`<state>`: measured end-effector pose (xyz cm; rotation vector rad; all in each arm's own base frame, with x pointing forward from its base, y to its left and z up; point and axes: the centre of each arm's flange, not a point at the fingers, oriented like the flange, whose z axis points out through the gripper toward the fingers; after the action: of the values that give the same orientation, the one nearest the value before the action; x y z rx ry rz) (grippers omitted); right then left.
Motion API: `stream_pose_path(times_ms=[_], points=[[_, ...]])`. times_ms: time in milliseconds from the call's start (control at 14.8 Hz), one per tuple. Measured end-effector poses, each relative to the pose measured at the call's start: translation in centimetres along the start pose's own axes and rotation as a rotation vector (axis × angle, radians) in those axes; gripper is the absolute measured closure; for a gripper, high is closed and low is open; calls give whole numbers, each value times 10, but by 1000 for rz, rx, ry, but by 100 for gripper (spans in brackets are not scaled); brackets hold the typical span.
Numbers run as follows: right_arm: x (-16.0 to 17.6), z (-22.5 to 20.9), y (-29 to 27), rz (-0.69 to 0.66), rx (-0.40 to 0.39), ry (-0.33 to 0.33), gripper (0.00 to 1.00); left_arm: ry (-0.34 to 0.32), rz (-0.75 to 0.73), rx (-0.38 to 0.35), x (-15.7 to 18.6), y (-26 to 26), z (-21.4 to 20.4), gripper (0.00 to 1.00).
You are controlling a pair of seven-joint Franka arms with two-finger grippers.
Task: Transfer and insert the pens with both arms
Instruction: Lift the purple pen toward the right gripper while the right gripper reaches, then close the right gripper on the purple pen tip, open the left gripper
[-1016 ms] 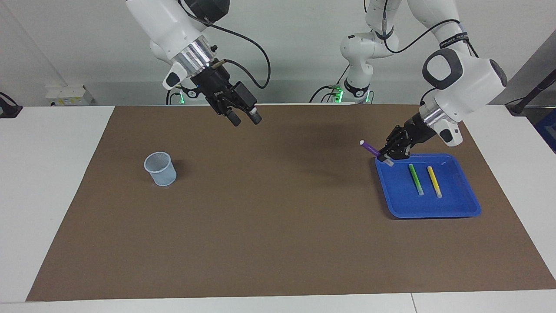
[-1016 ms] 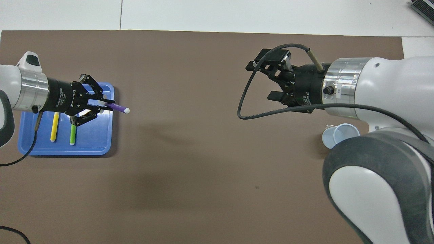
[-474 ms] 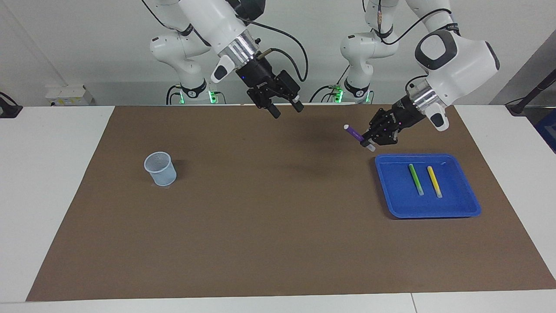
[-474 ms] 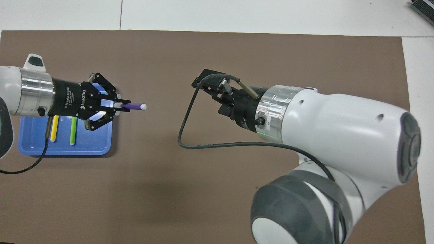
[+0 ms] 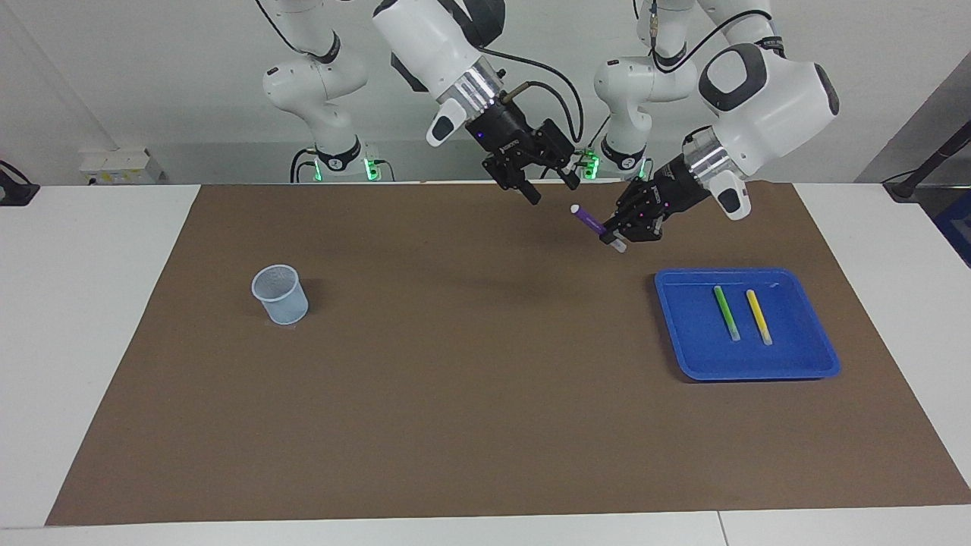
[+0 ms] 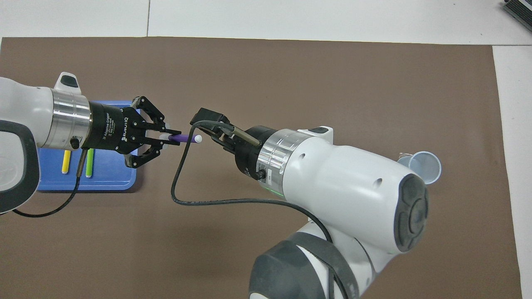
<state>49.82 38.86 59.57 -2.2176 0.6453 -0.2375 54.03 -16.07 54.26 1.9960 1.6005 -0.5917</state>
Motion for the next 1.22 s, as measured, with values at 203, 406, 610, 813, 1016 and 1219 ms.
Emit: stream_pose_path(times_ms=[203,406,610,813,1016,1219], points=[[-9,15,4,-6,-17,-19,12,-2,-3,11,-2,-4,3,82],[-9,18,5,-5,-20,-21,13,-5,-2,20,-4,-6,4,82],[-16,28,8,-10,-31,-34,18,-6,-4,23,-6,-7,5,82],[-18,44,12,-9,-21,-23,30,-7,-5,25,-7,-7,6,82],[-17,52,16,-5,-25,-21,30,-8,1,31,-12,-8,9,82],[-19,52,15,-8,-24,-23,38,-8,2,33,-13,-8,10,82]])
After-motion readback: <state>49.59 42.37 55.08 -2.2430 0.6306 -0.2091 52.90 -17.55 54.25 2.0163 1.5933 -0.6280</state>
